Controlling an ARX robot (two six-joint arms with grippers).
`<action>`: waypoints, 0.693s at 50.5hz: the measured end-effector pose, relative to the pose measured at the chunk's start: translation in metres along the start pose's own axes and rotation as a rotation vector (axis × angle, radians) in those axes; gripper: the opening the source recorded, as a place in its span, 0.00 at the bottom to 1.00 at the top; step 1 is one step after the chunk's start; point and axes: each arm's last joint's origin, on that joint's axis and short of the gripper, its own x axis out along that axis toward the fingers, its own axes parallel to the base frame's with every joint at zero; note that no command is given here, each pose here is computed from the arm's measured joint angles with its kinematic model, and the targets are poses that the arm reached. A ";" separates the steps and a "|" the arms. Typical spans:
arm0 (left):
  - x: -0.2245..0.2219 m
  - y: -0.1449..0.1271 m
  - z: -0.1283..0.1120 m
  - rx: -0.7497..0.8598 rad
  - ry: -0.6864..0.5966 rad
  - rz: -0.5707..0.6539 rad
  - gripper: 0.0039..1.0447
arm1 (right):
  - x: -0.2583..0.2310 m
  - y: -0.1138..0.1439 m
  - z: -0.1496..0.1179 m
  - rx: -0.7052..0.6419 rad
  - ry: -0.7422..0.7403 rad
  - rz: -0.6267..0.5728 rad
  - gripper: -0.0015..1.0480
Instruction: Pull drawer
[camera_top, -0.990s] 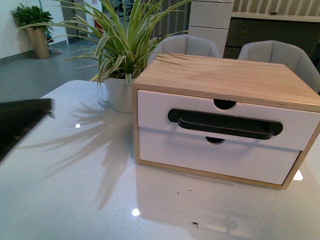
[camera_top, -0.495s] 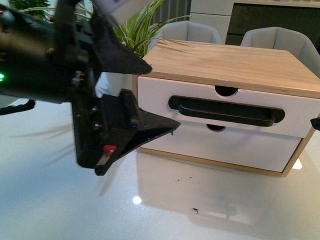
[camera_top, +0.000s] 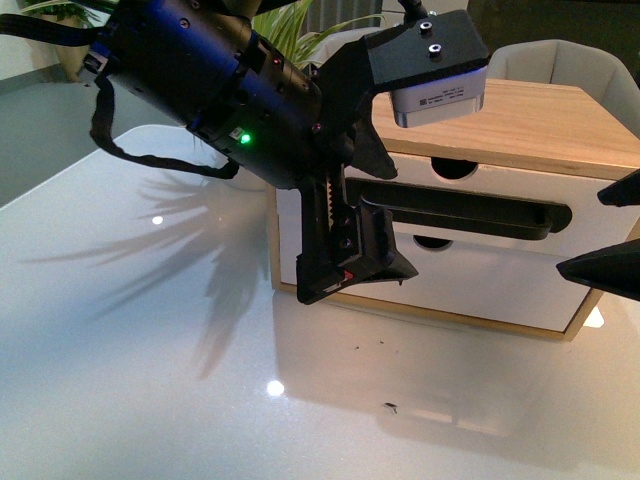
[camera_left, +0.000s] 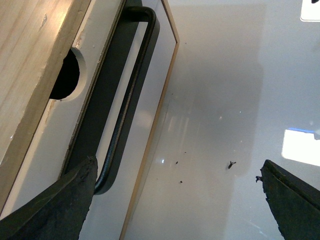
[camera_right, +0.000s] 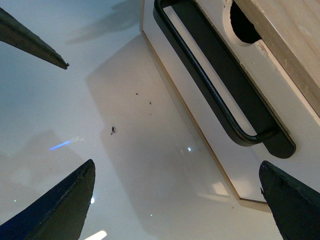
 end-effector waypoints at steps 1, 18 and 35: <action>0.002 0.001 0.000 0.003 0.005 -0.002 0.93 | 0.001 0.000 0.000 -0.002 0.001 0.003 0.91; 0.021 0.012 -0.004 0.032 0.064 -0.018 0.93 | 0.021 -0.007 -0.001 -0.006 0.013 0.023 0.91; 0.038 0.016 -0.013 0.036 0.090 -0.011 0.93 | 0.042 -0.015 0.001 -0.016 -0.013 0.031 0.91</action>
